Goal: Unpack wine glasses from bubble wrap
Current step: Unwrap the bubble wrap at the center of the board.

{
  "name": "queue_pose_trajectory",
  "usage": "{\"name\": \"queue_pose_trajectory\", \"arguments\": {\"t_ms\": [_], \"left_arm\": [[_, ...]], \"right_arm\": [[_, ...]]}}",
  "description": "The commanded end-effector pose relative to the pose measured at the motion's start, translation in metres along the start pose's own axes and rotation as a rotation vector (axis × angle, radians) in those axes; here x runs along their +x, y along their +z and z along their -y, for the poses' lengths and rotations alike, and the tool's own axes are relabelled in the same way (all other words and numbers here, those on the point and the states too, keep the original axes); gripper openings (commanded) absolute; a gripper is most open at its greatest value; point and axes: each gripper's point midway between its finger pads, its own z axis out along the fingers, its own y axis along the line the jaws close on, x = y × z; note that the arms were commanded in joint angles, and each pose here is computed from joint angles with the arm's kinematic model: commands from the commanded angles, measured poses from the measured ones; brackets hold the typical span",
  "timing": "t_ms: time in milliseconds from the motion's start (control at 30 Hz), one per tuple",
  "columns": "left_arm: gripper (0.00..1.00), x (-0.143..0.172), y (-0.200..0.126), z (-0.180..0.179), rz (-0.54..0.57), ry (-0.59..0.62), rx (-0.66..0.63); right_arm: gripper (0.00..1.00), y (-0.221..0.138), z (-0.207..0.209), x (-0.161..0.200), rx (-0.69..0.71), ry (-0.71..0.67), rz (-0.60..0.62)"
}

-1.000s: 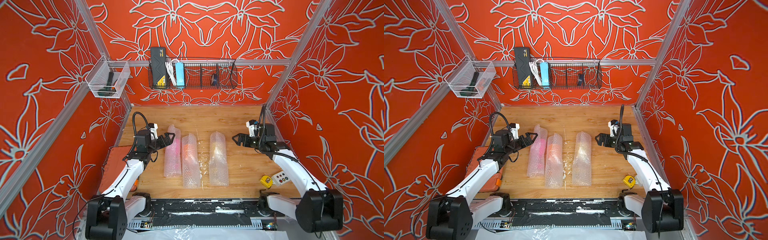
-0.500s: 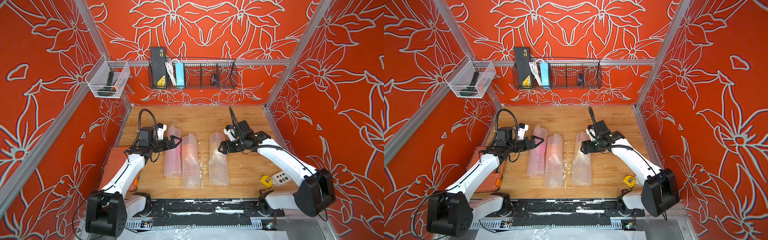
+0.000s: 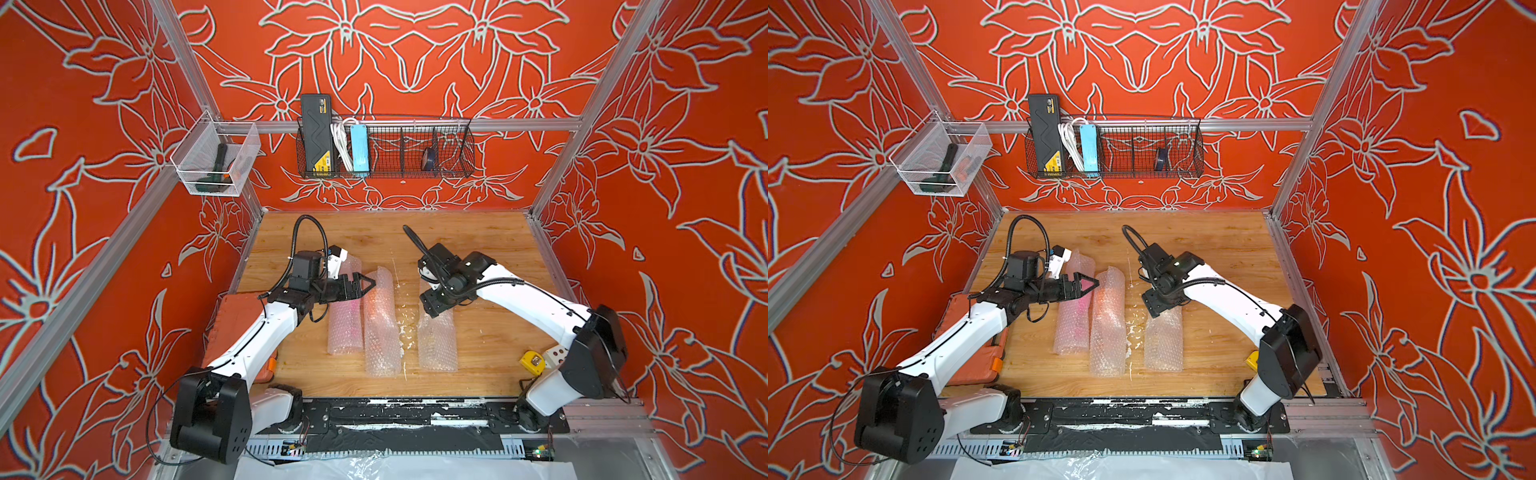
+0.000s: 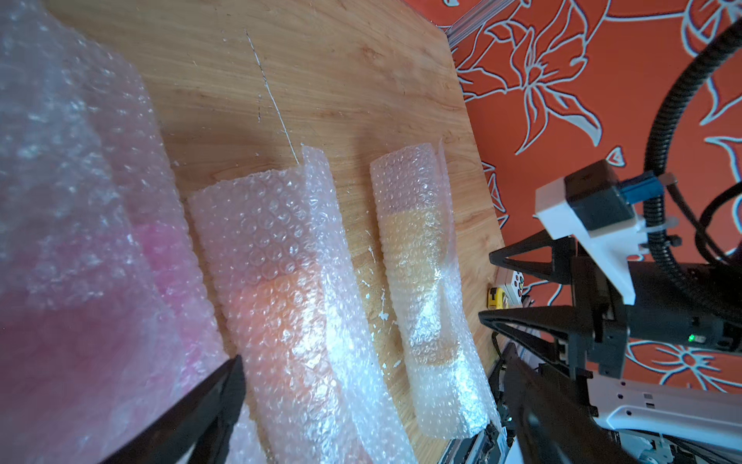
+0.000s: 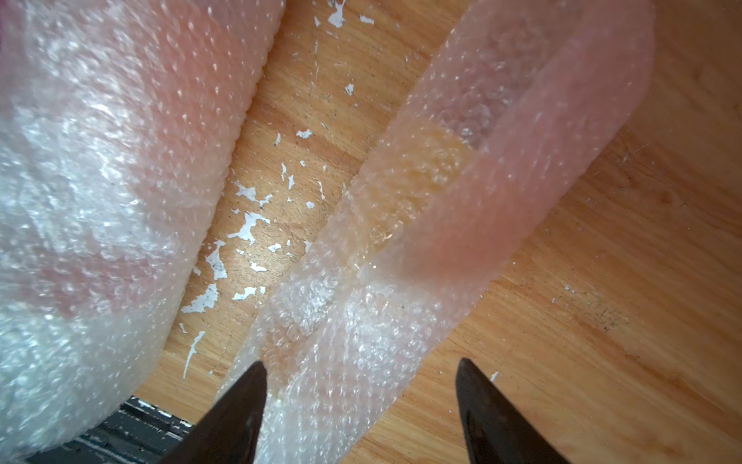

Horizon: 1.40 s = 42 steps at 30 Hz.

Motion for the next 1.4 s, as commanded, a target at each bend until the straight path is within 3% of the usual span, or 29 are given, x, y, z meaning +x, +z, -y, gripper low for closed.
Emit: {"name": "queue_pose_trajectory", "arguments": {"t_ms": [0, 67, 200, 367, 833, 1367], "left_arm": [[0.99, -0.007, 0.001, 0.005, 0.021, 0.03, 0.012], [0.99, -0.007, 0.0, 0.007, 0.018, 0.034, 0.014], [0.99, -0.006, -0.003, 0.009, 0.017, 0.049, 0.013], [0.99, -0.002, -0.003, 0.005, 0.021, 0.05, 0.003], [0.99, -0.003, -0.001, 0.006, 0.006, 0.063, 0.012], [0.99, 0.002, 0.006, 0.003, -0.015, 0.045, 0.038]], "right_arm": [[0.69, 0.002, 0.001, 0.003, 0.099, -0.053, -0.047], [0.65, 0.008, -0.004, 0.001, 0.106, -0.068, -0.062], [0.46, 0.017, -0.007, 0.006, 0.124, -0.083, -0.13], [0.34, 0.027, -0.011, 0.01, 0.13, -0.098, -0.167], [0.32, 0.034, 0.002, 0.015, 0.23, -0.104, -0.2], [0.06, 0.026, 0.037, 0.024, 0.232, 0.017, -0.136]]}}
